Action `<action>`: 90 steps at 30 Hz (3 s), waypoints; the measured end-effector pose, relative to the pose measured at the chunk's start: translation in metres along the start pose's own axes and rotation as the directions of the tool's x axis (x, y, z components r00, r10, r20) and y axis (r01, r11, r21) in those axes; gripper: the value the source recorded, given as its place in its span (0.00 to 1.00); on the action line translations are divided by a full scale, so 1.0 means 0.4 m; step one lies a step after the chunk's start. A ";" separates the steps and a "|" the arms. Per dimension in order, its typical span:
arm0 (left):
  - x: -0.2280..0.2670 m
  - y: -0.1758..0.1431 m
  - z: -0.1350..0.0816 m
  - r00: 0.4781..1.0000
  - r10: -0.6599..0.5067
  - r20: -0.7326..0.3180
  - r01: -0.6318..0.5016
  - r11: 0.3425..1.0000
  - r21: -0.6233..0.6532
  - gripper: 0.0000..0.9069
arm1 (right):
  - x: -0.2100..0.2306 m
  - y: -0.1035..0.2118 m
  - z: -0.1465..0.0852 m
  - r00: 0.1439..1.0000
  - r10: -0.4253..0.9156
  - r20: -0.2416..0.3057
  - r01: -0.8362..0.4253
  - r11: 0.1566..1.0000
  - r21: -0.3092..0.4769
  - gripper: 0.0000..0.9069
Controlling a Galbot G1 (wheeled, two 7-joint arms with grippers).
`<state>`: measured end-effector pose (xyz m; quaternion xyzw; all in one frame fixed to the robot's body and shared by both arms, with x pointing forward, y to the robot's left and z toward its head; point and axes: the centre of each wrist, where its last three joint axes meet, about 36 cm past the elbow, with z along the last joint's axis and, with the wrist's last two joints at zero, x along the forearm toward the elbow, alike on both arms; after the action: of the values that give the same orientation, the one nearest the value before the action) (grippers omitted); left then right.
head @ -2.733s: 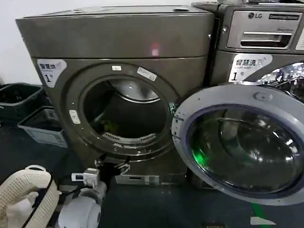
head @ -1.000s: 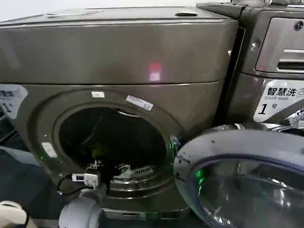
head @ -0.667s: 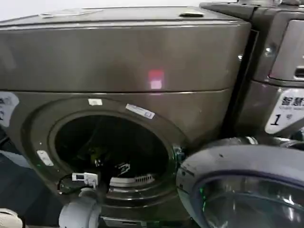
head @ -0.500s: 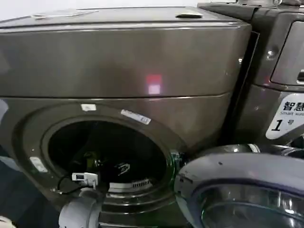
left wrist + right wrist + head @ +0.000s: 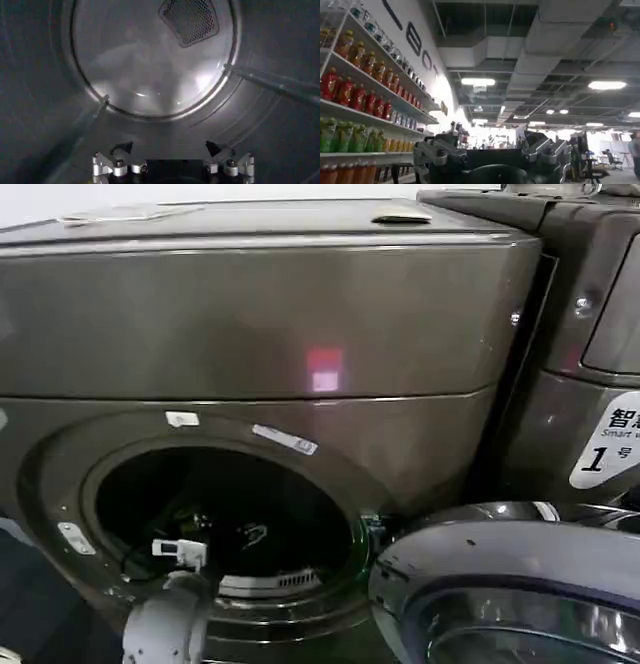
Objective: Grasp the clothes from the dryer.
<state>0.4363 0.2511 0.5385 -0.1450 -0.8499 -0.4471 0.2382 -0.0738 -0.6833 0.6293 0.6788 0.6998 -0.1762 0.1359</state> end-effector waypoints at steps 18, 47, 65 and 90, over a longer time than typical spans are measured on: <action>-0.126 0.138 -0.053 0.983 0.173 -0.060 -0.167 0.715 -0.679 1.00 | 0.005 0.010 0.020 1.000 -0.003 -0.010 0.003 1.000 -0.006 1.00; -0.311 0.125 -0.050 0.917 0.373 -0.142 -0.358 0.609 -0.708 1.00 | 0.005 0.023 0.032 1.000 -0.010 -0.018 0.010 1.000 -0.009 1.00; -0.384 0.095 -0.026 0.875 0.455 -0.164 -0.440 0.607 -0.662 1.00 | 0.008 0.028 0.039 1.000 -0.015 -0.023 0.015 1.000 -0.008 1.00; -0.489 0.069 0.006 0.807 0.568 -0.161 -0.545 0.611 -0.574 0.00 | 0.011 0.037 0.047 0.999 -0.021 -0.029 0.021 1.000 -0.010 1.00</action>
<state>0.6136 0.2619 0.4518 -0.4766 -0.5820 -0.5911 0.2911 -0.0602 -0.6873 0.6094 0.6733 0.7095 -0.1645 0.1273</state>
